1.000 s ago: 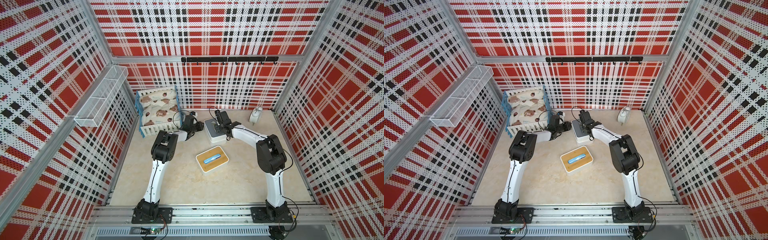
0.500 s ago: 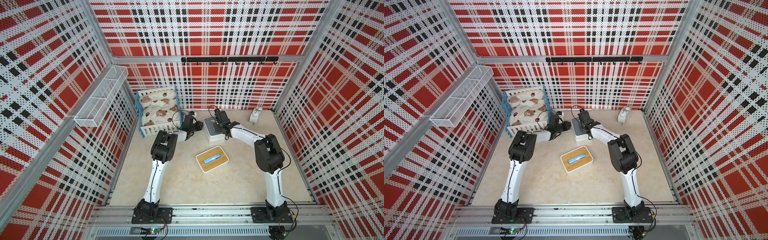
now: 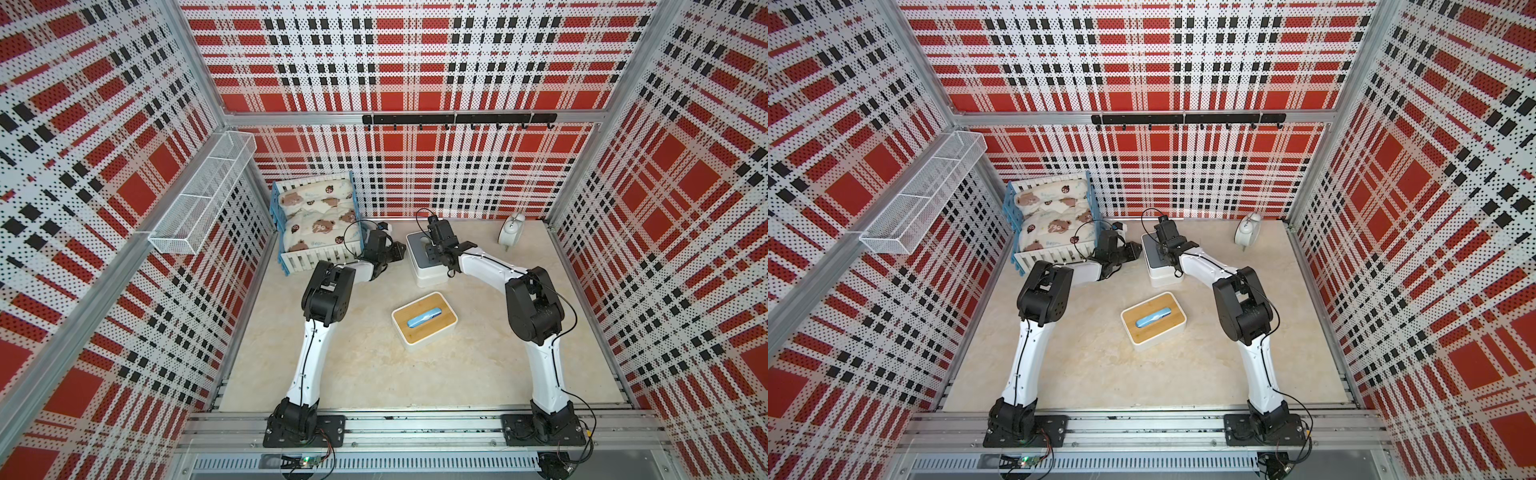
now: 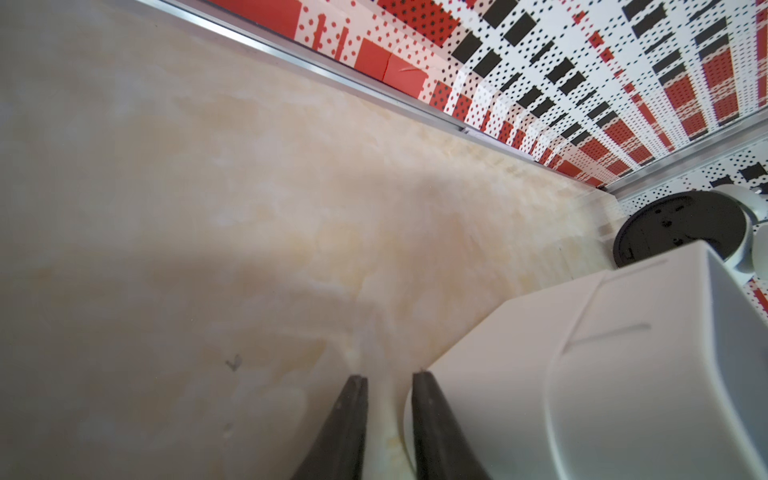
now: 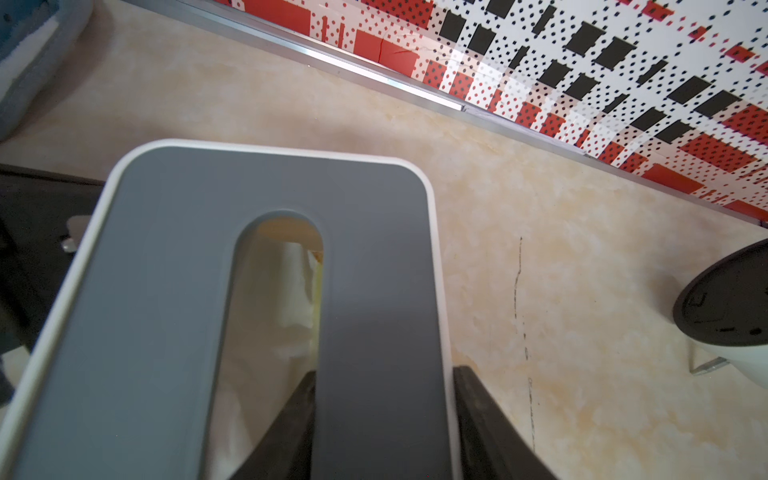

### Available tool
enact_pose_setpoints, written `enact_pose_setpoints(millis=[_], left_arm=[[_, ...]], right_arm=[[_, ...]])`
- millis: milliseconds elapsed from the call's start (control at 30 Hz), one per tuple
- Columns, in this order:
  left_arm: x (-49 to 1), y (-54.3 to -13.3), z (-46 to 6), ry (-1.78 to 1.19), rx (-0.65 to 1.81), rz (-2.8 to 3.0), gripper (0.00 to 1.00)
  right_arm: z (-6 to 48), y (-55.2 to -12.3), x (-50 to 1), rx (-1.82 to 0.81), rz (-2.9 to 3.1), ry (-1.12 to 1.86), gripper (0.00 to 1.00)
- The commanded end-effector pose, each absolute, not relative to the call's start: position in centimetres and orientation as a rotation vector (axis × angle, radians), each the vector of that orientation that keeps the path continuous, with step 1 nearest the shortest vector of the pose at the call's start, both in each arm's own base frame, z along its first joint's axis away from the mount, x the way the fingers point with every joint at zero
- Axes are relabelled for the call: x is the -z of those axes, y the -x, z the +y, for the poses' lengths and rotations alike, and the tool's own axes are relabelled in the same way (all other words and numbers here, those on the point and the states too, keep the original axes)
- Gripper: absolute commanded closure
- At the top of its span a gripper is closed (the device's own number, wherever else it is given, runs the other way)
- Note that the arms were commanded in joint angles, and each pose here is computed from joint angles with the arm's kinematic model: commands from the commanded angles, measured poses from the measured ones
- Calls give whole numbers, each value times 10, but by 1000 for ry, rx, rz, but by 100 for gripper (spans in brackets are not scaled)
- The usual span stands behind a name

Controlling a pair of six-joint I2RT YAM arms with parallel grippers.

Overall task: Put the tissue paper into the tissue box
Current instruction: Close the box lid on the tissue box.

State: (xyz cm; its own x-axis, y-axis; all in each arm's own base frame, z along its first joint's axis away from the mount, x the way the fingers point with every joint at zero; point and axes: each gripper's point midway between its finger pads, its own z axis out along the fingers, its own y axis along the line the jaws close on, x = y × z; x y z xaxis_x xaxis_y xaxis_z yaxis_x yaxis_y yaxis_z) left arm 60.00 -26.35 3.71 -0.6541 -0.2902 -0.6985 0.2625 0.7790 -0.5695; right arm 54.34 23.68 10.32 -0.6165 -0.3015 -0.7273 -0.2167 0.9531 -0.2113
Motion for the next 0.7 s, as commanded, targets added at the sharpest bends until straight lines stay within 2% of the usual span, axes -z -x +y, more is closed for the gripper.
enact_pose_setpoints(millis=[0, 567, 600, 667], left_arm=[[-34, -571, -318, -146, 999, 2147, 74], [-41, -571, -315, -147, 997, 2131, 74], [-43, -570, -313, -142, 990, 2129, 74], [-46, -569, -308, -133, 975, 2116, 74]], right_arm=[[245, -511, 17, 236, 2435, 566, 100], [249, -508, 27, 190, 2485, 580, 100], [248, -505, 26, 184, 2493, 575, 99], [248, -500, 24, 155, 2499, 567, 92]])
